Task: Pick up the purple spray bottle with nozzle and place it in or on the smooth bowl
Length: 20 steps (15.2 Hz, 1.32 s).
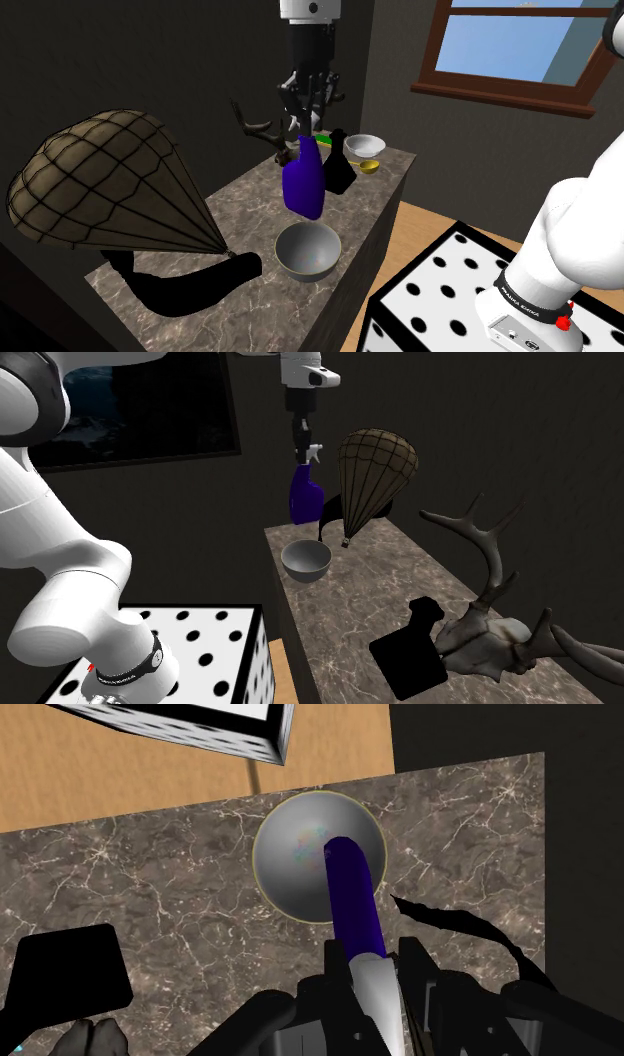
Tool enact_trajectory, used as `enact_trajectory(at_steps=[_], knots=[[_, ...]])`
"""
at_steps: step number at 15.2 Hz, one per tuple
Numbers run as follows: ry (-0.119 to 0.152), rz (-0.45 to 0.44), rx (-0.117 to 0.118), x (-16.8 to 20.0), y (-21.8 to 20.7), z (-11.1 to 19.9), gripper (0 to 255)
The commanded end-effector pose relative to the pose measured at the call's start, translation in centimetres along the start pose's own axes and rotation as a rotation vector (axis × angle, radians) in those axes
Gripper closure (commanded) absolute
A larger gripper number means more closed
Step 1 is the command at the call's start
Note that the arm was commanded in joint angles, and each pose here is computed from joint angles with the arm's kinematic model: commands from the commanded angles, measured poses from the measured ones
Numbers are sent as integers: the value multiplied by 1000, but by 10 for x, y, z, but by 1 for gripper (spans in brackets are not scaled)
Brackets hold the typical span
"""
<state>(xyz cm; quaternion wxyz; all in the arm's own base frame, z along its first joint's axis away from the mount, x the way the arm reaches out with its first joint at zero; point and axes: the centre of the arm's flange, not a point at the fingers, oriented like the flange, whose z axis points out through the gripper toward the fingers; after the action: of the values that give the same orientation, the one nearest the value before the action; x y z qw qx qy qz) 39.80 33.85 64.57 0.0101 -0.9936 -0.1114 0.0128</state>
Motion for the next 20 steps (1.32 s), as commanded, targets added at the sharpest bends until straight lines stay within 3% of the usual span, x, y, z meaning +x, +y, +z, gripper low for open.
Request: enact_trajectory(at_steps=[1,20], knots=[[0,0,0,1,0,11,255],[0,0,0,4,2,111,255]])
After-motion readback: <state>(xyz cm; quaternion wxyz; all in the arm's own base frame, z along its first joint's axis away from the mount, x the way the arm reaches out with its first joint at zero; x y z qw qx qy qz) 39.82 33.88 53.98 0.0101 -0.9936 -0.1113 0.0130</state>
